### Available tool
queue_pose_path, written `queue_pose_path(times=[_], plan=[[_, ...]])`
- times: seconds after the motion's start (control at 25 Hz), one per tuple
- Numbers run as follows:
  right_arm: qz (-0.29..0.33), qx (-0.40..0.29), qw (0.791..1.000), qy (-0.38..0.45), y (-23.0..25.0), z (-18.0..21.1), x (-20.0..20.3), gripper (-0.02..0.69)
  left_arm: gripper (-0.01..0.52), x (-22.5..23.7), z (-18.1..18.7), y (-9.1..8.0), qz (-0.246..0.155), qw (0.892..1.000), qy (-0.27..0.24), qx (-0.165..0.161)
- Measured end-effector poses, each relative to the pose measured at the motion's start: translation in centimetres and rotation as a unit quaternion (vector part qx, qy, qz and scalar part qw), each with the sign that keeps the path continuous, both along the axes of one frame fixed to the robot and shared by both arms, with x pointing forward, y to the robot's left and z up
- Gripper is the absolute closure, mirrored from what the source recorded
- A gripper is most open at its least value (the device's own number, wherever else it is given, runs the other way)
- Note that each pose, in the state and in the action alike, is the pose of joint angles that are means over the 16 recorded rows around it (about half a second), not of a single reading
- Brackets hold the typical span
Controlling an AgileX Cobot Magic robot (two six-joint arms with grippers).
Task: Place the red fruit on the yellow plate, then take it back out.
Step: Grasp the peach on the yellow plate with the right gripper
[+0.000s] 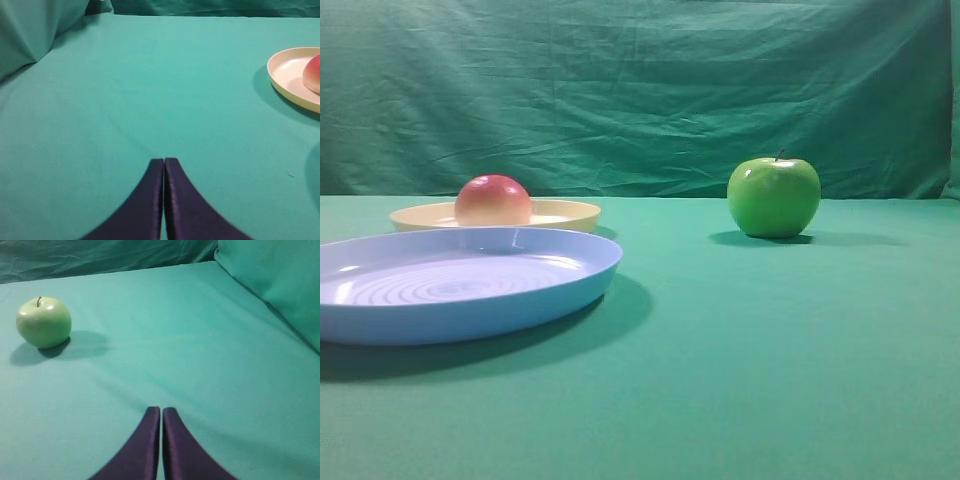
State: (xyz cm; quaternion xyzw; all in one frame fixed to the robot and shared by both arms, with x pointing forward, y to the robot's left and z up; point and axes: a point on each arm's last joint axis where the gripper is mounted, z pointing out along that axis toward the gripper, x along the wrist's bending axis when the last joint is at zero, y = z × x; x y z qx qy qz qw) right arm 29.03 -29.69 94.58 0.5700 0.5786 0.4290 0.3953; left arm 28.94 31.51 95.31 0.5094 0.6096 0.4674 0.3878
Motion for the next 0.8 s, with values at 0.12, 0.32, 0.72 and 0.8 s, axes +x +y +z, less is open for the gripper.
queue_pose_path(times=[0.12,0.32,0.72,0.8], plan=[[0.001,-0.003,1.0,0.0,0.0,0.0,0.0,0.665,0.514,0.0,0.0,0.0,0.0,1.0,0.0,0.0],[0.002,0.002,1.0,-0.003,0.1,0.0,0.0,0.665,0.514,0.0,0.0,0.0,0.0,1.0,0.0,0.0],[0.012,0.026,0.999,-0.043,0.3,2.1,0.2,0.665,0.514,0.0,0.0,0.0,0.0,1.0,0.0,0.0],[0.017,0.031,0.998,-0.049,0.4,3.3,0.3,0.665,0.514,0.0,0.0,0.0,0.0,1.0,0.0,0.0]])
